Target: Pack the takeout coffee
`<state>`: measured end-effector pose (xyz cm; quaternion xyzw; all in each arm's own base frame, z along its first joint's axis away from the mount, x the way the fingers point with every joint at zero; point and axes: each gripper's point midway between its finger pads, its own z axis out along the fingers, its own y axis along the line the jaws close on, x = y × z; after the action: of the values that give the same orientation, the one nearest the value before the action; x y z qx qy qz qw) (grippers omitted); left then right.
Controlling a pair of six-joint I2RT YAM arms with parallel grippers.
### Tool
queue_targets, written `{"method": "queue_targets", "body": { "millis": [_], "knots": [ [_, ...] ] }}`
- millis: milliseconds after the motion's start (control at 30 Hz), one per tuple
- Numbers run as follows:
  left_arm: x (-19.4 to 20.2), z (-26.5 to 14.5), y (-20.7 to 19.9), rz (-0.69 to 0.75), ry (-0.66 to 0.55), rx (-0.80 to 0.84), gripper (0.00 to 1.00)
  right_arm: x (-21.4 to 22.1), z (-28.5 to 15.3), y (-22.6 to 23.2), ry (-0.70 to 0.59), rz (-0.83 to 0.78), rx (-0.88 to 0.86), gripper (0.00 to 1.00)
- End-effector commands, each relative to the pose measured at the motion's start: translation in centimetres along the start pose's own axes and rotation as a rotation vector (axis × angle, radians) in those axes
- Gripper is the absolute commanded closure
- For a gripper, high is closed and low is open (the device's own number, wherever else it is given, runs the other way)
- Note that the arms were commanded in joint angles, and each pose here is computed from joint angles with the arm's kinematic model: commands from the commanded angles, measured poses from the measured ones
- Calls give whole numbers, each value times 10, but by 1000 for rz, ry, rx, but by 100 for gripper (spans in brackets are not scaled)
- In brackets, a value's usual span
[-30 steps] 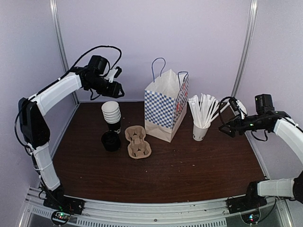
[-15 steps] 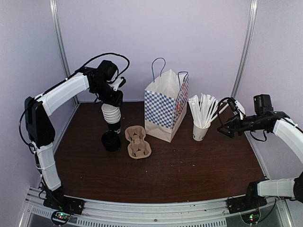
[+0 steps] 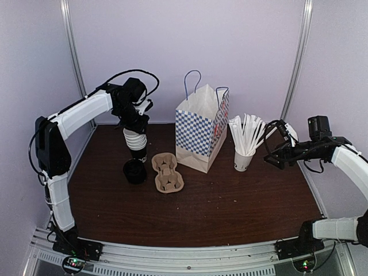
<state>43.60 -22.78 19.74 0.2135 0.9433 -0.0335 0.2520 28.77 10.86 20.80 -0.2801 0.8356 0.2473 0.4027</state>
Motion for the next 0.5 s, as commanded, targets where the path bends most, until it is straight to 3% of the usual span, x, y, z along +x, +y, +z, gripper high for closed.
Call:
{"method": "queue_targets", "body": {
  "millis": [0,467],
  "knots": [
    [-7,-1,3,-7,-14,-13,74,-3,-3,2,-17,-32,13,0],
    [-8,4,2,4,7,-14,92,-5,-6,4,-25,-39,16,0]
  ]
}}
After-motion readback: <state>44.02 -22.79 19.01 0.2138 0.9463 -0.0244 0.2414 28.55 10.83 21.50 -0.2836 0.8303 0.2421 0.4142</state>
